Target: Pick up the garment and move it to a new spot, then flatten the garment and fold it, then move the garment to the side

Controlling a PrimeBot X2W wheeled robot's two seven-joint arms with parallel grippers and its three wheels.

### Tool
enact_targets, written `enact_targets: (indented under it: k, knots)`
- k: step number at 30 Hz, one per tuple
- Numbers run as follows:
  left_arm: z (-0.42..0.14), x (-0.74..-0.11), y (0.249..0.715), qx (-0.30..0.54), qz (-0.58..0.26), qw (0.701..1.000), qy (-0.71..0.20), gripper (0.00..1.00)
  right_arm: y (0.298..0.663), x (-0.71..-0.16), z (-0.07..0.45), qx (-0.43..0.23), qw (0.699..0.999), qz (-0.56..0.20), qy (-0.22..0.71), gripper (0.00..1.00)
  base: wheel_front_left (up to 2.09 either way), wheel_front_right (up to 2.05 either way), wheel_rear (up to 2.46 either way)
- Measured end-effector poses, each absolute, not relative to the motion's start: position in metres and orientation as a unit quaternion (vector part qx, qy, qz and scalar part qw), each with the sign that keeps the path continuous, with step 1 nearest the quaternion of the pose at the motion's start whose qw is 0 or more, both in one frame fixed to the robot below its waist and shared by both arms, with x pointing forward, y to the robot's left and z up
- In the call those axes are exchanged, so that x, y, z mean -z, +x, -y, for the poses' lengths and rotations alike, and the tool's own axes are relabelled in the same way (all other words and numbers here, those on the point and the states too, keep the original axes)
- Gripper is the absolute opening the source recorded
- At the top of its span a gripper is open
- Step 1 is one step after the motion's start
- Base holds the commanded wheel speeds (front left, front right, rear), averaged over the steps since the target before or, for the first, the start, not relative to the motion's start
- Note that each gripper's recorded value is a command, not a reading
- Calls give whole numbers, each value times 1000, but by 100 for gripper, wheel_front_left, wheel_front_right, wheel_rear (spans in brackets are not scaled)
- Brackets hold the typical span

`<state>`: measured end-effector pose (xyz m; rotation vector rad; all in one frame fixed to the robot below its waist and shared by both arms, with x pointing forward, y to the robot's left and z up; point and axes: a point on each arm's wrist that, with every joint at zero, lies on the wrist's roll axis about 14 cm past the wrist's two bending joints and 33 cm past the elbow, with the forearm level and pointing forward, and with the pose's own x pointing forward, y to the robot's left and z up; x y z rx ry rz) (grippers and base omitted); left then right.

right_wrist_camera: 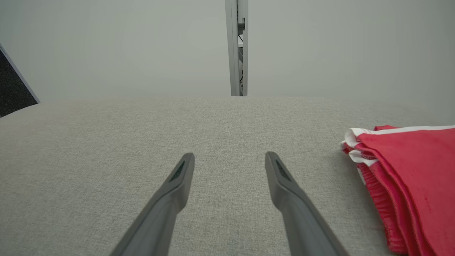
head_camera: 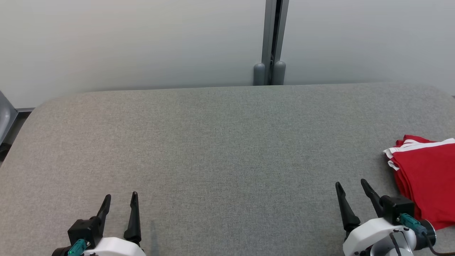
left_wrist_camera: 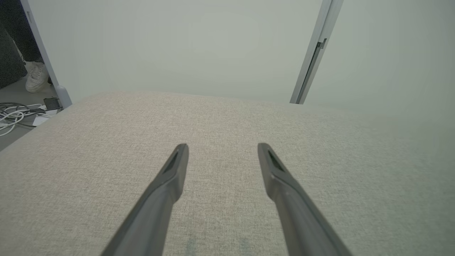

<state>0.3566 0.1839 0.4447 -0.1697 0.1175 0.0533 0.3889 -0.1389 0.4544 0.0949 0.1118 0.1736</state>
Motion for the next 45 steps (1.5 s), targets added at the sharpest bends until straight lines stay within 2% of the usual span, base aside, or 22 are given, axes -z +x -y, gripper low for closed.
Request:
enact_targets:
  k: [21, 45]
  knots:
    - [-196, -446, 347, -45, -55, 994, -86, 100, 385, -469, 142, -81, 994, -31, 60, 100, 0, 0, 0]
    - [-189, -442, 351, -37, -63, 994, -85, 100, 379, -455, 142, -80, 993, -54, 62, 100, 0, 0, 0]
